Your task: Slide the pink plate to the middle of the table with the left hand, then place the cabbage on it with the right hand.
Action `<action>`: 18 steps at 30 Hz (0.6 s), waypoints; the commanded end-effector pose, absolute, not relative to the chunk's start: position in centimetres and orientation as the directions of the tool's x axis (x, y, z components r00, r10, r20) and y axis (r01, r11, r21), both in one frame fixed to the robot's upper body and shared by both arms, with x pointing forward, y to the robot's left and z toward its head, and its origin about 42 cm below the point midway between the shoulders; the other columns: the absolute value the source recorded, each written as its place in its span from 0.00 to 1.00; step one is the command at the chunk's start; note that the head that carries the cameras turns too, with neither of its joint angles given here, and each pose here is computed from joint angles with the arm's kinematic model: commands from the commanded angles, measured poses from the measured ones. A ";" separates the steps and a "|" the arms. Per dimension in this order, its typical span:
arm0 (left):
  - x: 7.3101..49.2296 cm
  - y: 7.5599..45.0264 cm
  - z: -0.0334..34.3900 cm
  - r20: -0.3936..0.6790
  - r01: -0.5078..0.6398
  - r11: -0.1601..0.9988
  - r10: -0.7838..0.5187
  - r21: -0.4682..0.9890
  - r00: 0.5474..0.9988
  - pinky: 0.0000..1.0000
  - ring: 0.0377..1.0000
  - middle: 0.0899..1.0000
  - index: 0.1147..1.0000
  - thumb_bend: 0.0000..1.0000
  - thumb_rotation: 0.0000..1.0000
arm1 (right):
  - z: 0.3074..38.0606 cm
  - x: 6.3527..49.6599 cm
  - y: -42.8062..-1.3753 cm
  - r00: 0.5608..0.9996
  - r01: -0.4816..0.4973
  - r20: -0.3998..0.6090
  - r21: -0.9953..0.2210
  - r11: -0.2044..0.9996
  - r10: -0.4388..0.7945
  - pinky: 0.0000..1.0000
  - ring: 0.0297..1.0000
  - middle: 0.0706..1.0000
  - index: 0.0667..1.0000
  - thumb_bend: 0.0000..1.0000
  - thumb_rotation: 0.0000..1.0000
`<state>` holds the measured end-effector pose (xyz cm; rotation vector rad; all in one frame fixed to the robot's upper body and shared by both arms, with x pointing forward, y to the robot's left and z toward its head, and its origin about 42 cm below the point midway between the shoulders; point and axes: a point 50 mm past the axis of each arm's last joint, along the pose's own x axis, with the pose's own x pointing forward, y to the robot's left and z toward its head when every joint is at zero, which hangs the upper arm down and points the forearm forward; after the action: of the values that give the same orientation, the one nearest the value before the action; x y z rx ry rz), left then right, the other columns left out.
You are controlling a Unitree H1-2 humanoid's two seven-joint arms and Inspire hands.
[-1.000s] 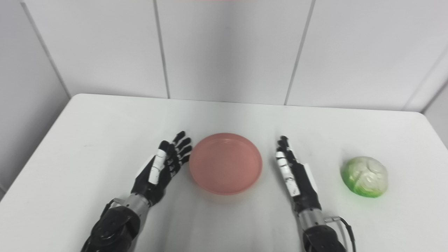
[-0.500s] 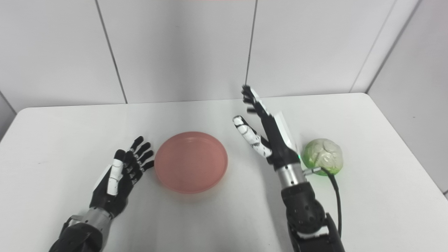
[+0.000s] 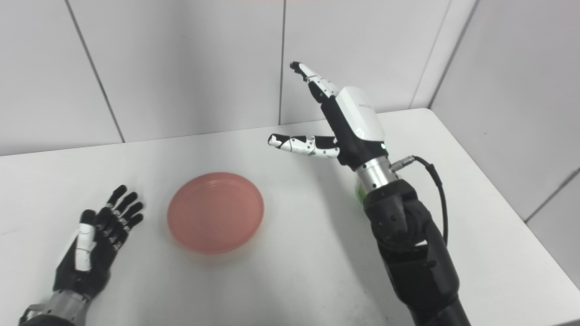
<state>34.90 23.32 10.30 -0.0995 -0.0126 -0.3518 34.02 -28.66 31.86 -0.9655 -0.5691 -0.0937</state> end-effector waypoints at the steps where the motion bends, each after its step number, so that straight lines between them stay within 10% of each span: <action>1: 33.8 24.8 7.6 -0.084 0.319 0.941 -0.329 -0.111 0.941 0.93 0.93 0.94 0.93 0.86 0.95 | 33.9 34.1 -30.1 0.827 0.392 0.543 -0.743 0.542 0.146 0.78 0.87 0.90 0.92 0.88 0.71; 18: 33.8 26.5 7.0 -0.096 0.328 0.937 -0.340 -0.121 0.936 0.89 0.91 0.92 0.91 0.87 0.93 | 31.7 34.0 -37.9 0.949 0.306 0.311 -0.868 0.390 -0.053 0.81 0.92 0.97 0.99 1.00 0.63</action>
<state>35.53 25.20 9.89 -0.1061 -0.0370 -0.3675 34.06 -37.26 29.75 -1.1161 -0.2094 -0.1870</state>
